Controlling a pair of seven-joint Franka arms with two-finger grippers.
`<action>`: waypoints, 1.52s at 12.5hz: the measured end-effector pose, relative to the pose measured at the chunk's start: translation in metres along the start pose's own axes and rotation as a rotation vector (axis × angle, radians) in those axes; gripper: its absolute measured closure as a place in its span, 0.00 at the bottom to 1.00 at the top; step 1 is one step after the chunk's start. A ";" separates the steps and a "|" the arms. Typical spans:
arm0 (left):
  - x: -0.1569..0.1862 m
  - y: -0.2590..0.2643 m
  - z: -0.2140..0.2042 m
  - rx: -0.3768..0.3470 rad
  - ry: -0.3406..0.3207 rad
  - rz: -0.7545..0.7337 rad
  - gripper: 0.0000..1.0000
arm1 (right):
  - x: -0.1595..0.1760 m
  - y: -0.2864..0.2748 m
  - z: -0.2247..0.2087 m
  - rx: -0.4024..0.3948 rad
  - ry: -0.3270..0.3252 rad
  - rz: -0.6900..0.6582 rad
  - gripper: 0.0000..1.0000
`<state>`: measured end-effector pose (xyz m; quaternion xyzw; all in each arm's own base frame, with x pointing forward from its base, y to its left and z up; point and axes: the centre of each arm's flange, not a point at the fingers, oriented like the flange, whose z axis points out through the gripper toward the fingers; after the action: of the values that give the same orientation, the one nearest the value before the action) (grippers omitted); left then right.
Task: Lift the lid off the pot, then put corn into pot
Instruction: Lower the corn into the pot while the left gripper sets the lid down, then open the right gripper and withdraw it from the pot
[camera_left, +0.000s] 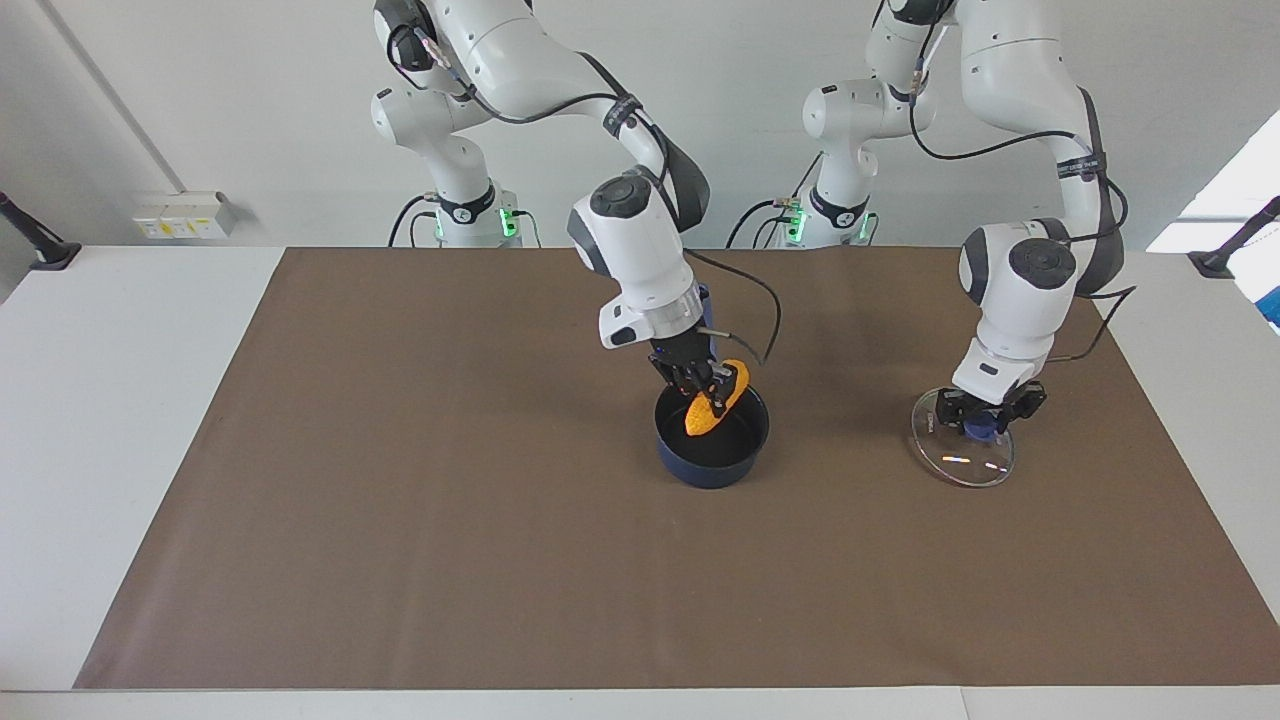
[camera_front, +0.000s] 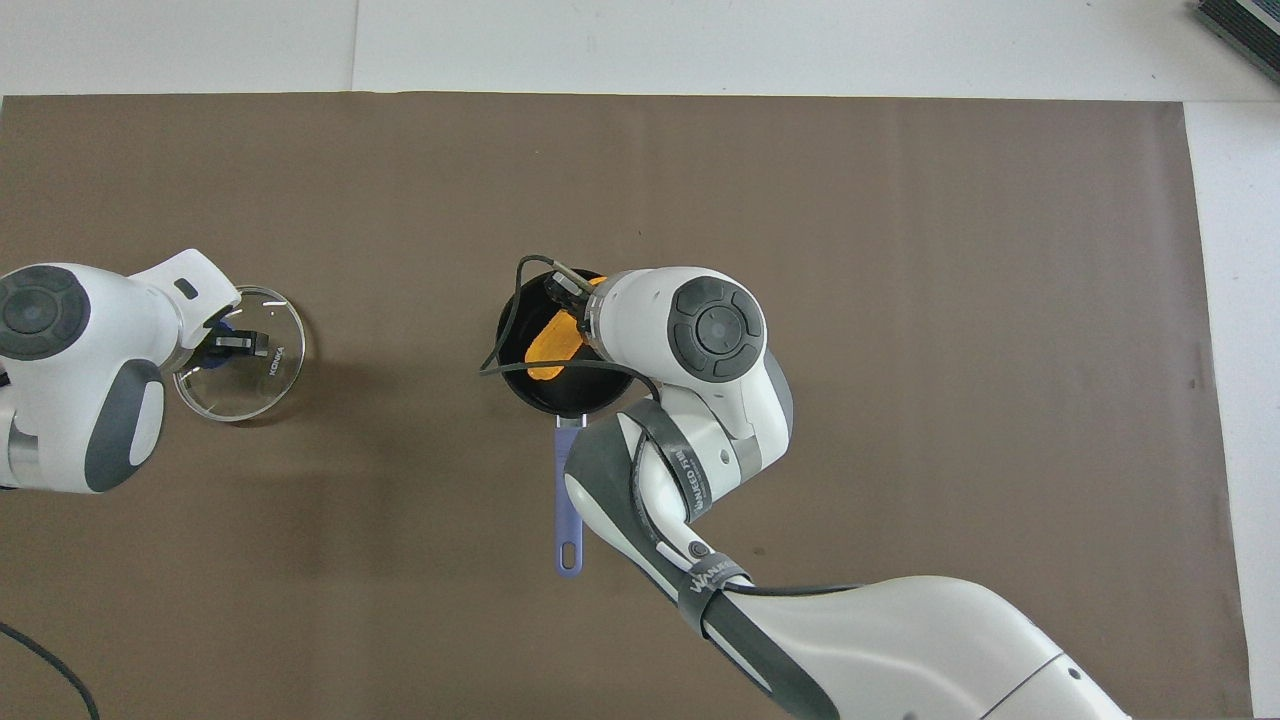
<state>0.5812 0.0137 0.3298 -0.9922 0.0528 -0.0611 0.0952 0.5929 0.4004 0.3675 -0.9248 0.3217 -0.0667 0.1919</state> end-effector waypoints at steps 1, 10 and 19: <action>0.000 0.001 0.000 -0.001 -0.001 0.002 0.36 | -0.001 0.001 0.002 -0.005 0.002 -0.008 0.61; 0.024 0.000 -0.047 0.016 0.046 0.003 0.00 | -0.004 0.009 0.014 -0.034 0.002 -0.044 0.59; 0.038 -0.012 -0.289 -0.126 -0.011 -0.002 0.00 | 0.002 -0.008 -0.026 0.015 0.023 -0.045 0.08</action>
<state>0.5822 -0.0321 0.6184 -0.9966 0.0552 -0.0523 0.0329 0.5926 0.3971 0.3948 -0.9295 0.3024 -0.0842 0.1936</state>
